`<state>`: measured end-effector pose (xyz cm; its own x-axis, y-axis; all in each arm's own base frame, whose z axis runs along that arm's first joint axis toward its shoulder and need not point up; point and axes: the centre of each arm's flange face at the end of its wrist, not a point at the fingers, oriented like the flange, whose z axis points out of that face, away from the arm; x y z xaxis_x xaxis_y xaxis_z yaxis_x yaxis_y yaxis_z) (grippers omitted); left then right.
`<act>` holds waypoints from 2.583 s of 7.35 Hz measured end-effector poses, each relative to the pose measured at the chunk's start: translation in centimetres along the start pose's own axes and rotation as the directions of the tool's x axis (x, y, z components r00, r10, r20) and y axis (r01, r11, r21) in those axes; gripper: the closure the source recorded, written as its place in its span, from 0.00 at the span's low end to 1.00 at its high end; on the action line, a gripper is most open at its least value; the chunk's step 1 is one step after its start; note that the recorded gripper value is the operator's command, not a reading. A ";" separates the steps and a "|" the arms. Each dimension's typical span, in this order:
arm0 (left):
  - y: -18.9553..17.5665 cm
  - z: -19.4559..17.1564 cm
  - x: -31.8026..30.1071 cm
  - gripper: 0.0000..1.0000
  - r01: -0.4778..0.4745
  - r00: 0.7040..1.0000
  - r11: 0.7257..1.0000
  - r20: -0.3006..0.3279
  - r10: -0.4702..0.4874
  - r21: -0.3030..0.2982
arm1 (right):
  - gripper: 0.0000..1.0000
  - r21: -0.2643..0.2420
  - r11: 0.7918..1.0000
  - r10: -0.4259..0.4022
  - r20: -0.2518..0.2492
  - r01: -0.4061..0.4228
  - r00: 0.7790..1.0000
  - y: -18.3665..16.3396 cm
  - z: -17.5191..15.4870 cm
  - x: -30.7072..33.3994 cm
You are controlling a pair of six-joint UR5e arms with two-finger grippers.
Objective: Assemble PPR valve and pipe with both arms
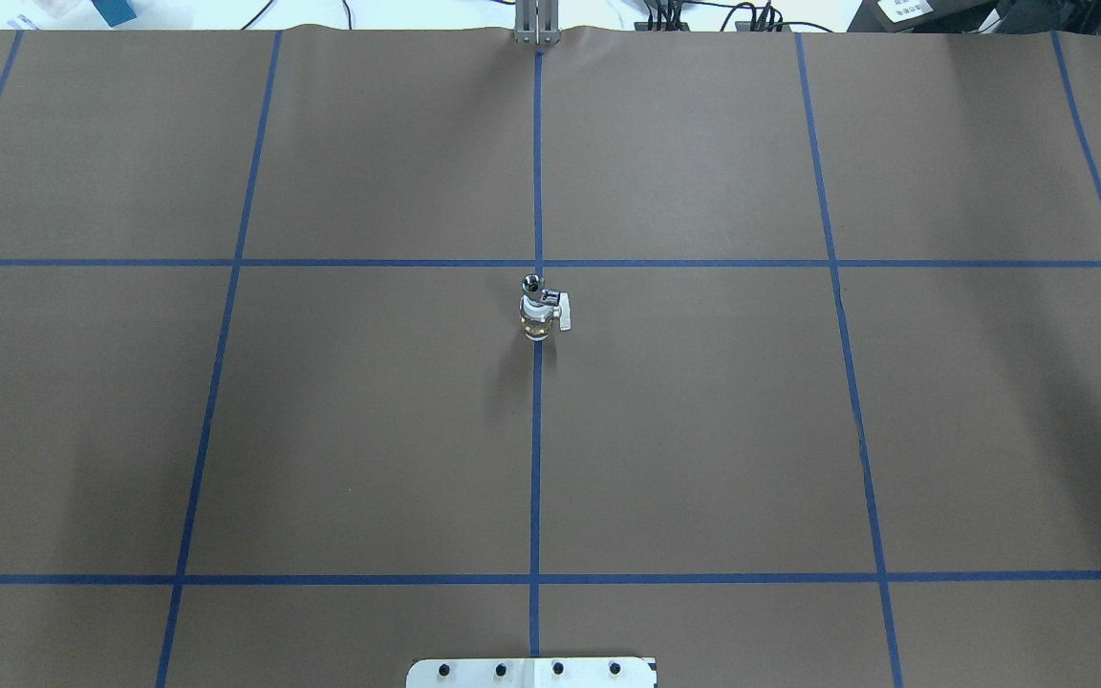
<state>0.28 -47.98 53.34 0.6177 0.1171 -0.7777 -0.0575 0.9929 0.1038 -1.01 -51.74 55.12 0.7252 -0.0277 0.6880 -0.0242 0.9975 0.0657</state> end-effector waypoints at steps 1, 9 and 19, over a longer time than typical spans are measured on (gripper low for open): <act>0.1 0.0 -0.1 0.00 0.013 1.000 1.000 0.001 -0.013 0.000 | 0.00 -0.004 1.000 0.002 -0.011 -0.002 1.000 0.6 0.2 0.4; 1.4 -0.9 0.6 0.00 0.009 1.000 1.000 0.003 -0.009 0.018 | 0.00 0.008 0.999 -0.049 -0.005 0.049 0.999 6.1 -1.3 0.2; 2.1 -1.3 0.1 0.00 0.021 1.000 1.000 0.005 -0.021 0.023 | 0.00 0.000 0.999 -0.038 -0.010 0.038 0.999 6.8 -1.1 0.7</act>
<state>-0.78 -45.84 52.71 0.6228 0.0962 -0.7764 -0.0269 0.9945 0.1016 0.04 -44.87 55.25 0.7326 -0.0645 0.6776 0.0030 0.9958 0.0915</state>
